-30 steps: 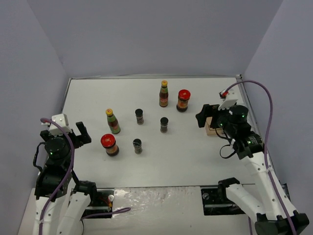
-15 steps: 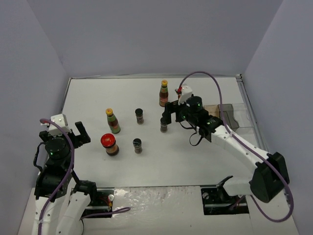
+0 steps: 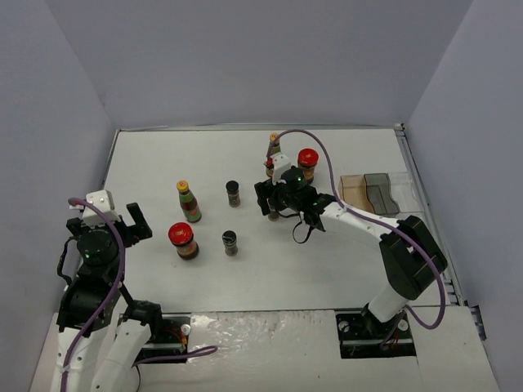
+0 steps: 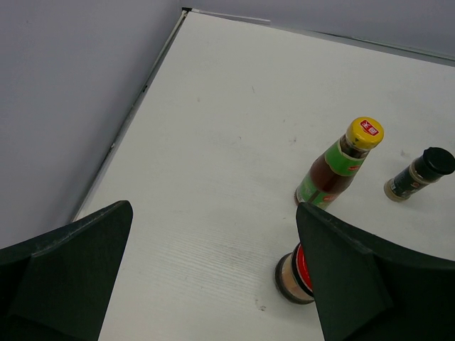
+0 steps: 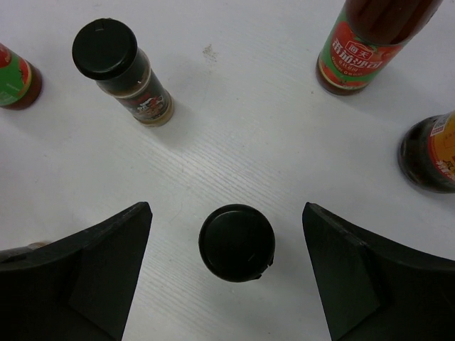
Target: Organize the condiment bottles
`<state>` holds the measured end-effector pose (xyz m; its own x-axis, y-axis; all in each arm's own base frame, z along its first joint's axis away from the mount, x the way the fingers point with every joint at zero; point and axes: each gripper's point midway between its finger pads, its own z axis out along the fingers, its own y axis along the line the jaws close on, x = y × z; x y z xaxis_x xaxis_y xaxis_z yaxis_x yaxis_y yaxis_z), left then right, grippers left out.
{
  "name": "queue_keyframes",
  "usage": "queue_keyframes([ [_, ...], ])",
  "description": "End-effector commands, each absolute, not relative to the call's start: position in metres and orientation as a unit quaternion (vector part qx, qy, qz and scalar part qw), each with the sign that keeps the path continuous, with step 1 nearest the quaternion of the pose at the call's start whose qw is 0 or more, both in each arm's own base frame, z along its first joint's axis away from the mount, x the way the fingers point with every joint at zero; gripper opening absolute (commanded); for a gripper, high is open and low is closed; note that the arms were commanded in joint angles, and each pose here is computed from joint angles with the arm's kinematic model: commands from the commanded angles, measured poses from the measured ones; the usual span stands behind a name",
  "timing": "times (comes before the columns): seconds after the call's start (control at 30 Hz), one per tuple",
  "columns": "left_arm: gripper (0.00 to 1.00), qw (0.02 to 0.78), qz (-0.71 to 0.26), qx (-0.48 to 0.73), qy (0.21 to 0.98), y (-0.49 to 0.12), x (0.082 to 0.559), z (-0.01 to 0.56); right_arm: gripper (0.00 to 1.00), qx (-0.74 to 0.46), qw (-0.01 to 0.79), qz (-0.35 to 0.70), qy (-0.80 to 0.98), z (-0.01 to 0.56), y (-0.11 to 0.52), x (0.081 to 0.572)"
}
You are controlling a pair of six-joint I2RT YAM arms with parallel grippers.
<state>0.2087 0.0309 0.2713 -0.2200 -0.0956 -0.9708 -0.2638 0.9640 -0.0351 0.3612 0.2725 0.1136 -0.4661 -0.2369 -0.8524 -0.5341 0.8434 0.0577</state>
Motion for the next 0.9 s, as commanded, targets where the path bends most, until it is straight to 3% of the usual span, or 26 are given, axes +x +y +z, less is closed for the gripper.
queue_keyframes([
  [0.0, 0.97, 0.631, 0.066, -0.123, 0.763, 0.03, 0.216, 0.285, 0.79, -0.216, 0.517, 0.166, 0.812, 0.137, 0.282, 0.38],
  [0.43, 0.97, 0.63, 0.064, -0.121, 0.764, 0.029, 0.216, 0.284, 0.6, -0.207, 0.502, 0.145, 0.827, 0.118, 0.265, 0.368],
  [0.53, 0.97, 0.629, 0.065, -0.121, 0.765, 0.03, 0.216, 0.284, 0.49, -0.203, 0.507, 0.141, 0.826, 0.121, 0.262, 0.368],
  [0.73, 0.97, 0.629, 0.065, -0.12, 0.765, 0.029, 0.216, 0.284, 0.03, -0.182, 0.537, 0.127, 0.813, 0.155, 0.248, 0.367],
  [0.87, 0.97, 0.631, 0.065, -0.121, 0.764, 0.03, 0.215, 0.284, 0.0, -0.143, 0.571, 0.099, 0.802, 0.195, 0.219, 0.367],
])
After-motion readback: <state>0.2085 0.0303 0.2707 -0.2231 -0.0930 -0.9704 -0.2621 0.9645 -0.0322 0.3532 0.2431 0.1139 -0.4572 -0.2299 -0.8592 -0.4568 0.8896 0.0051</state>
